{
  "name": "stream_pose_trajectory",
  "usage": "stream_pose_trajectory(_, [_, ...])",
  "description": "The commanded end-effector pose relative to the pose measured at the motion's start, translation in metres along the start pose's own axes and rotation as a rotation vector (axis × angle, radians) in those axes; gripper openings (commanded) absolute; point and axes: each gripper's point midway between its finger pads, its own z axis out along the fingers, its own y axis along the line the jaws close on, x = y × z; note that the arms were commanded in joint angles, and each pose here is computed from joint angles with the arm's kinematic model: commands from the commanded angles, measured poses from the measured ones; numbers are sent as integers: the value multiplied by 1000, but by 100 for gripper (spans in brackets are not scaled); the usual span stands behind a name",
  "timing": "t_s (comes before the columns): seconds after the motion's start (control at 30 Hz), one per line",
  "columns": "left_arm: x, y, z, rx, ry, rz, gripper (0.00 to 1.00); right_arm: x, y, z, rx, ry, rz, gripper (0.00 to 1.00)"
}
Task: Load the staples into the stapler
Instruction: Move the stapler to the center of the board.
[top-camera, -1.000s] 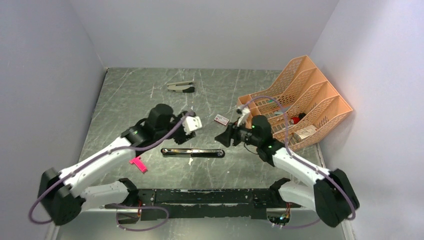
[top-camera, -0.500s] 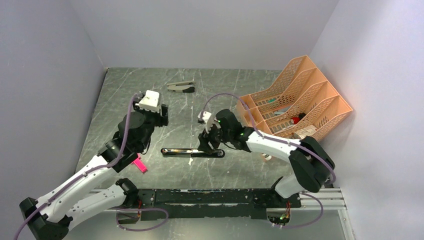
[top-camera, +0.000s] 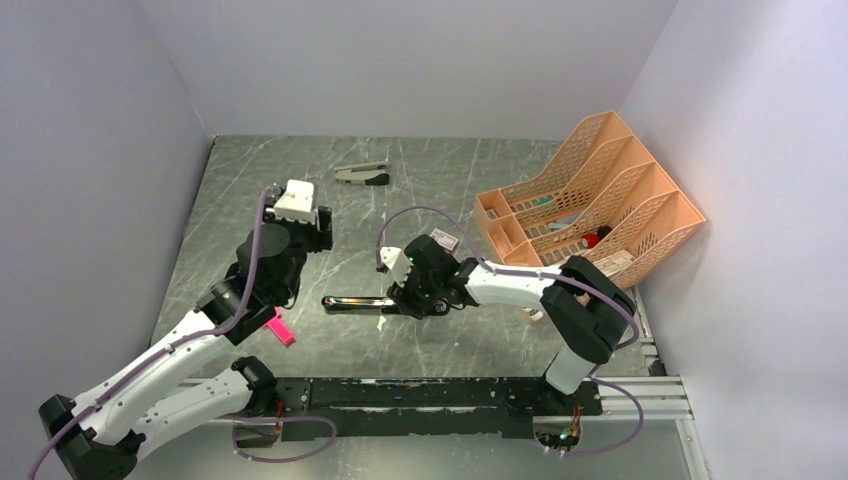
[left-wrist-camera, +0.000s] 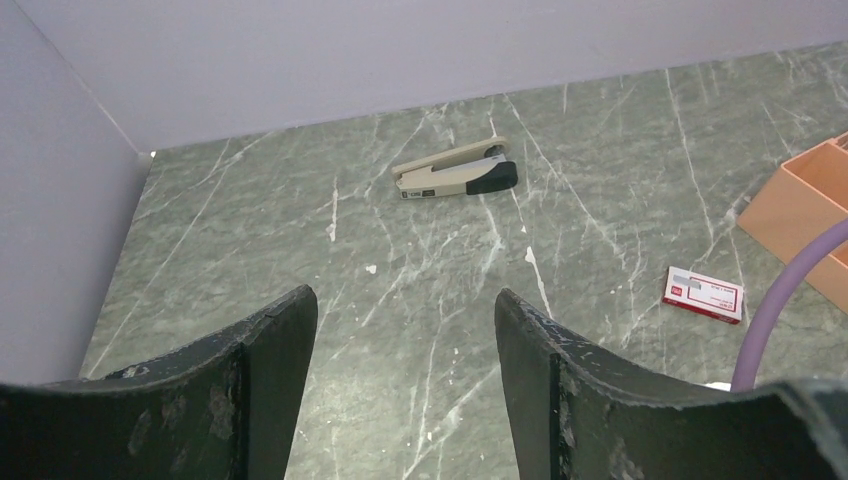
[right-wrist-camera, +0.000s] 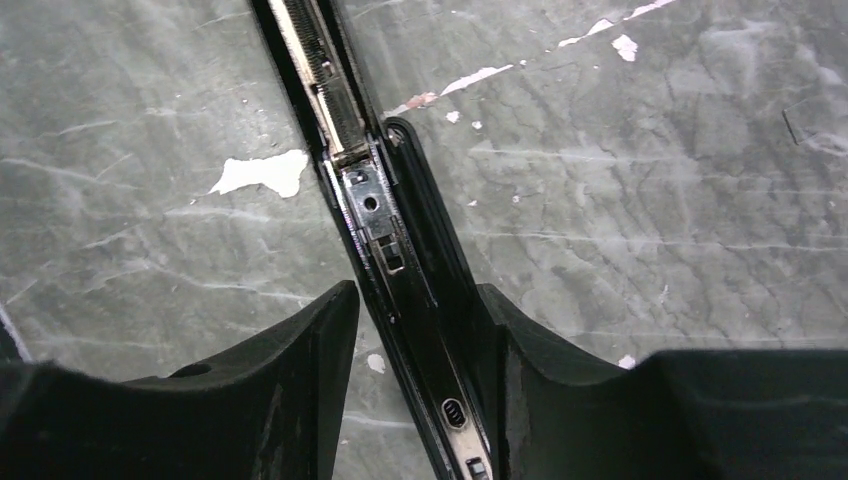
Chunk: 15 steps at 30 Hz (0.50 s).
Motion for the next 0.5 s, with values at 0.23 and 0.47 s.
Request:
stream_pose_trajectory(0.23, [-10,15,-4,-70,-11,-37,70,-21,-3,12,70,-48,18,18])
stream_pose_trajectory(0.47, [-18,37,-15,-162,-39,-102,70,-68,-4,43,112,-115,120,4])
